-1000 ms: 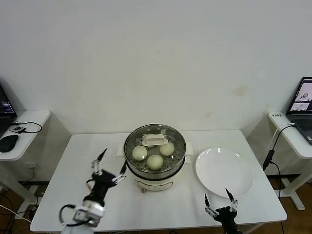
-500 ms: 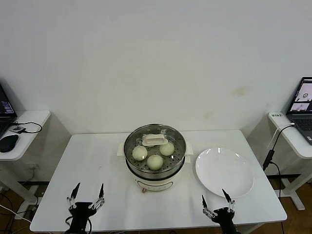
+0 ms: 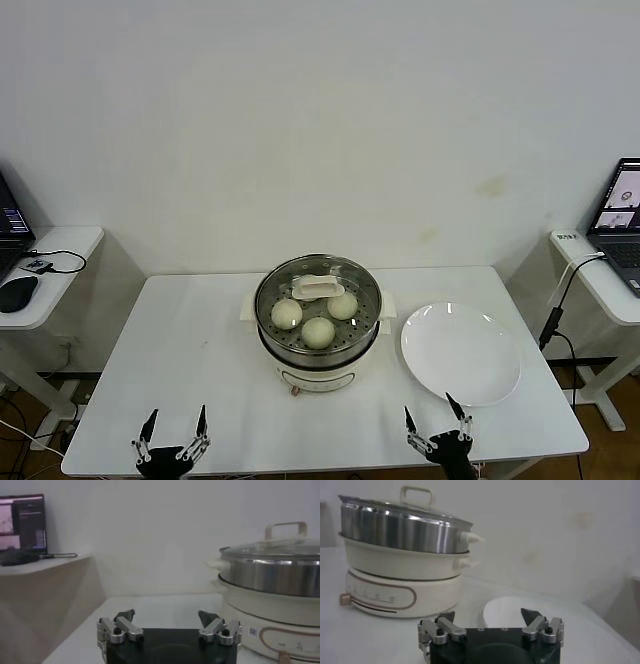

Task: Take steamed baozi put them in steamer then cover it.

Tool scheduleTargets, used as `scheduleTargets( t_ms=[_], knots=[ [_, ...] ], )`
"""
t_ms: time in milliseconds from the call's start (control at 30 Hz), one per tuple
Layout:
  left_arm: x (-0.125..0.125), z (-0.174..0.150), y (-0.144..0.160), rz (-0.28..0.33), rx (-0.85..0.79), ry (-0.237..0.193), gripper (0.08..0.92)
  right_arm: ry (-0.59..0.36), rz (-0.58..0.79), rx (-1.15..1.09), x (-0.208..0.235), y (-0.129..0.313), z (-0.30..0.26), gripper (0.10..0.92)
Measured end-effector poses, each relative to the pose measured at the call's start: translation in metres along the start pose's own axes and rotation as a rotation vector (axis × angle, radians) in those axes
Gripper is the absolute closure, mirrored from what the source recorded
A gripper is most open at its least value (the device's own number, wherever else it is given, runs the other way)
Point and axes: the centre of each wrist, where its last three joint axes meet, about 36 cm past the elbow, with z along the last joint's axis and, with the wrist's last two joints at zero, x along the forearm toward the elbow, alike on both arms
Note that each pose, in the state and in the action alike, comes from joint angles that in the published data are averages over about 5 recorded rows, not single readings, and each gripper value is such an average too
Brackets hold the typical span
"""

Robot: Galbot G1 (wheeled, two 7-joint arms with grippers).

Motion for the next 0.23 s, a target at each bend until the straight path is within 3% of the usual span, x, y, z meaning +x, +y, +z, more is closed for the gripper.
scheduleTargets(
  t_ms=[233],
  knots=[
    [0.0046,0.0038,-0.0017,-0.004,0.016,0.011,0.177,0.004,-0.003,-0.008,0.0036,0.0016,-0.003,0.2]
  ],
)
